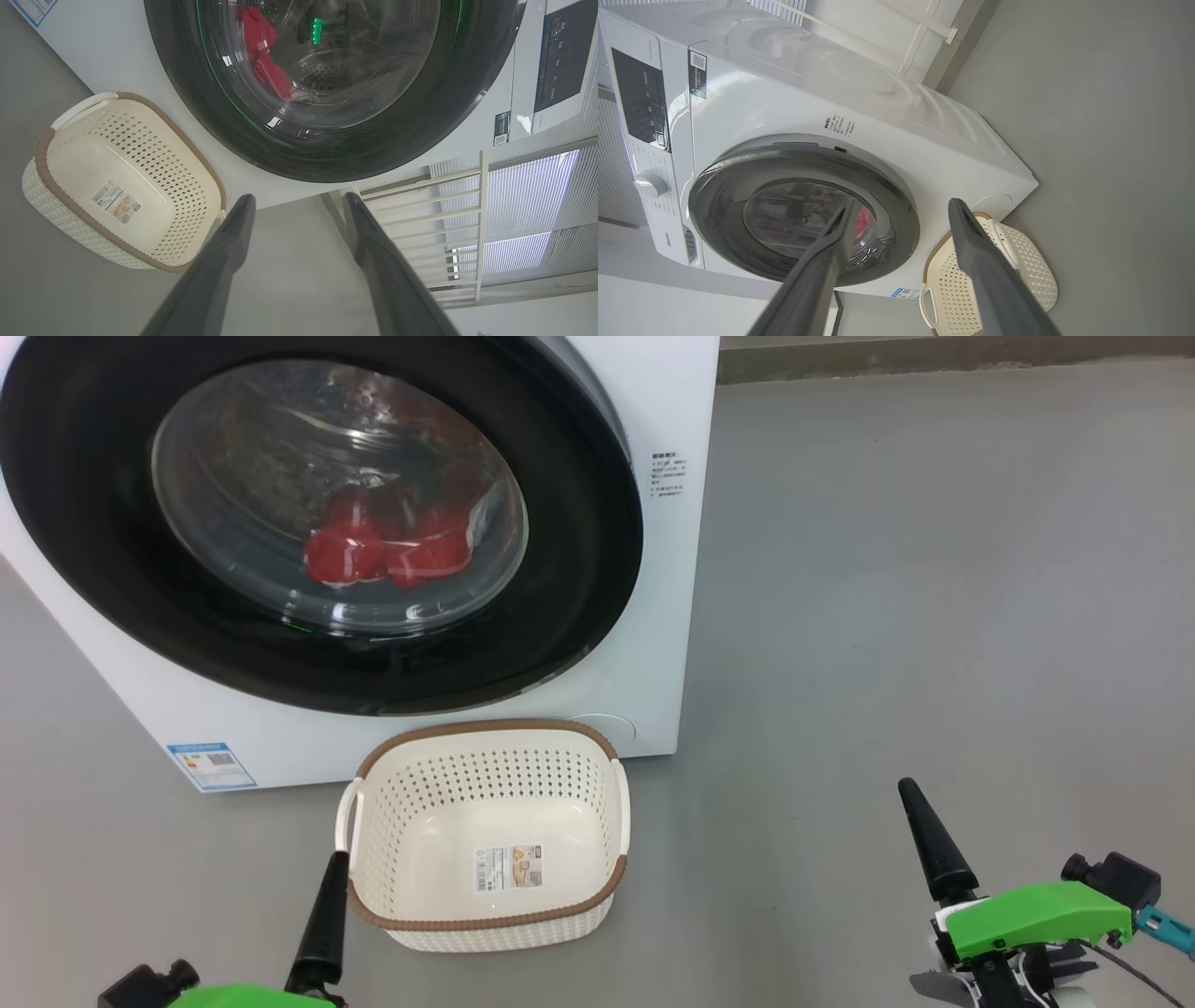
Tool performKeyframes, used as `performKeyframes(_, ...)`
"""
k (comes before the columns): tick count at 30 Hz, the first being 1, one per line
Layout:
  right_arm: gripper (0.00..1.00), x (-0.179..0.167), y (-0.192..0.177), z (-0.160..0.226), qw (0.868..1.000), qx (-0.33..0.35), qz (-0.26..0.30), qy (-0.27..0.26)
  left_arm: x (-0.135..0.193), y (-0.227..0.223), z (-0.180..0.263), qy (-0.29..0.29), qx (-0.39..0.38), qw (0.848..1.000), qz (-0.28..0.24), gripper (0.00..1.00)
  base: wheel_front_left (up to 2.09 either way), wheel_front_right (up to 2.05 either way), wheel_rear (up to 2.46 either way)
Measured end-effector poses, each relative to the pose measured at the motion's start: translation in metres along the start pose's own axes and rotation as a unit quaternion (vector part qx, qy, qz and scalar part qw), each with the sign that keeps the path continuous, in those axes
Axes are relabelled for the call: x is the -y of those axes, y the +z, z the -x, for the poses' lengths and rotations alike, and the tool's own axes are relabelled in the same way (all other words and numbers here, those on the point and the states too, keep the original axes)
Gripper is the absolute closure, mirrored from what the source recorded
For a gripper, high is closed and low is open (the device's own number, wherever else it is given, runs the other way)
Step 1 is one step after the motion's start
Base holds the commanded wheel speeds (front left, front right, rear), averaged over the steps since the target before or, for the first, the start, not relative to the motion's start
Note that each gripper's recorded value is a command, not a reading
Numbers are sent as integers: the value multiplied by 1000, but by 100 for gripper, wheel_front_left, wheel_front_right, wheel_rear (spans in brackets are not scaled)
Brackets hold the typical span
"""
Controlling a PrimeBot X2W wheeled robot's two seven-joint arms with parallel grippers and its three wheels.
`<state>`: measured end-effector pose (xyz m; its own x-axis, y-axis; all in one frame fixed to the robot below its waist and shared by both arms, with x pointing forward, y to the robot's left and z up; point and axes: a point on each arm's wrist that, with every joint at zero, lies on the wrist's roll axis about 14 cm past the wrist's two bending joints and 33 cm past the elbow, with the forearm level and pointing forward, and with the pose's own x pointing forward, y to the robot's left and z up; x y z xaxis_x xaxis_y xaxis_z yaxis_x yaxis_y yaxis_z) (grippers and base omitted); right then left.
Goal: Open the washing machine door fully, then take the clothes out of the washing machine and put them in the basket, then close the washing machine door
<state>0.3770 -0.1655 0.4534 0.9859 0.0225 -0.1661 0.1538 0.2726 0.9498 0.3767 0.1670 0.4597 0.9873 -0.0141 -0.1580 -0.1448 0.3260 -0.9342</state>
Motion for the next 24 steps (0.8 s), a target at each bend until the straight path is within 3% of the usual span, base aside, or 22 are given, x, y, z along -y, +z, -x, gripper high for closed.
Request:
performKeyframes(12,0,-13,-4,-8,996,-5,91,19,10,1,-6,-11,6,996,-89,0,0,0,0)
performKeyframes(24,0,-24,-2,-12,980,3,197,39,23,4,-11,-25,20,982,-184,0,0,0,0)
